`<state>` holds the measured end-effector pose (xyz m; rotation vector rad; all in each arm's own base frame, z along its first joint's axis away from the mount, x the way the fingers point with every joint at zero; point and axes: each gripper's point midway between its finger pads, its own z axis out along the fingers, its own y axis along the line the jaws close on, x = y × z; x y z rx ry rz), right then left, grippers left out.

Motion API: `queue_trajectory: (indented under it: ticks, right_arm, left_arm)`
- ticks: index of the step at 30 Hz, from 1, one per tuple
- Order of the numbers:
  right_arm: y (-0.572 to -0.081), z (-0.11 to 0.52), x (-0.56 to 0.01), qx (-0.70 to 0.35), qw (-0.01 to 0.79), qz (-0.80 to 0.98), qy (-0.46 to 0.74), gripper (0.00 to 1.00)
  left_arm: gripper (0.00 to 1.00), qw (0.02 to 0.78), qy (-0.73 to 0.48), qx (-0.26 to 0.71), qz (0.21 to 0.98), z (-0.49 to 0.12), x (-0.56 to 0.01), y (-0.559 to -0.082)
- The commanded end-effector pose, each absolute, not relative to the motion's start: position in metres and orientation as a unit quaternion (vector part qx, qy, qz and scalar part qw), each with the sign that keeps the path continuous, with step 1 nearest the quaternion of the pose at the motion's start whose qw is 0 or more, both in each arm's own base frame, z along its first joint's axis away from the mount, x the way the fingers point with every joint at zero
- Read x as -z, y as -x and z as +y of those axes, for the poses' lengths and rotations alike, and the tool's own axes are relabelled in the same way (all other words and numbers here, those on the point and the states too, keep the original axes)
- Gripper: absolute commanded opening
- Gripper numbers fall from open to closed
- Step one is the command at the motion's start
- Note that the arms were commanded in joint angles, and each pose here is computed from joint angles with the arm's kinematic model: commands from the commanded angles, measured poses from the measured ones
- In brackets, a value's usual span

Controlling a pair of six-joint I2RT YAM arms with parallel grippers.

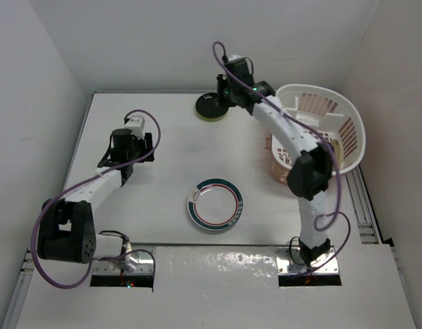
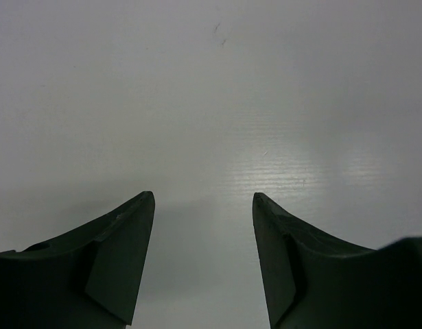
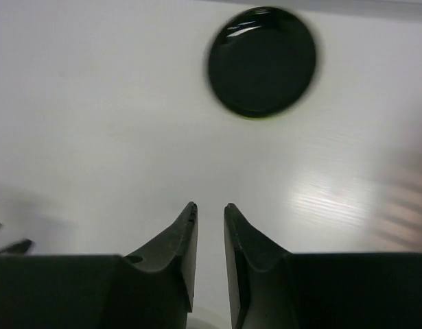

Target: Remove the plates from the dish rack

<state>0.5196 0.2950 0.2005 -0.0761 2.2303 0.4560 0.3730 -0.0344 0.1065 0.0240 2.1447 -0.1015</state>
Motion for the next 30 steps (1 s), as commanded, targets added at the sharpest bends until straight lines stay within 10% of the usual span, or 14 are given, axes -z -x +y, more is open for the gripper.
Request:
queue_trajectory:
  ticks: [1, 13, 21, 30]
  right_arm:
    - [-0.478, 0.175, -0.237, 0.026, 0.406, 0.909, 0.091, 0.22]
    - [-0.397, 0.055, -0.223, 0.114, 0.345, 0.932, -0.016, 0.25]
    - [-0.342, -0.07, -0.224, 0.248, 0.282, 0.921, -0.106, 0.58]
    - [-0.3, -0.136, -0.195, 0.306, 0.22, 0.91, -0.169, 0.56]
  left_arm:
    - [0.57, 0.504, -0.017, 0.028, 0.863, -0.026, -0.123, -0.382]
    - [0.56, 0.504, -0.023, 0.04, 0.862, -0.032, -0.123, -0.391]
    - [0.56, 0.503, -0.023, 0.048, 0.863, -0.034, -0.122, -0.391]
    - [0.56, 0.5, -0.019, 0.048, 0.865, -0.034, -0.118, -0.388]
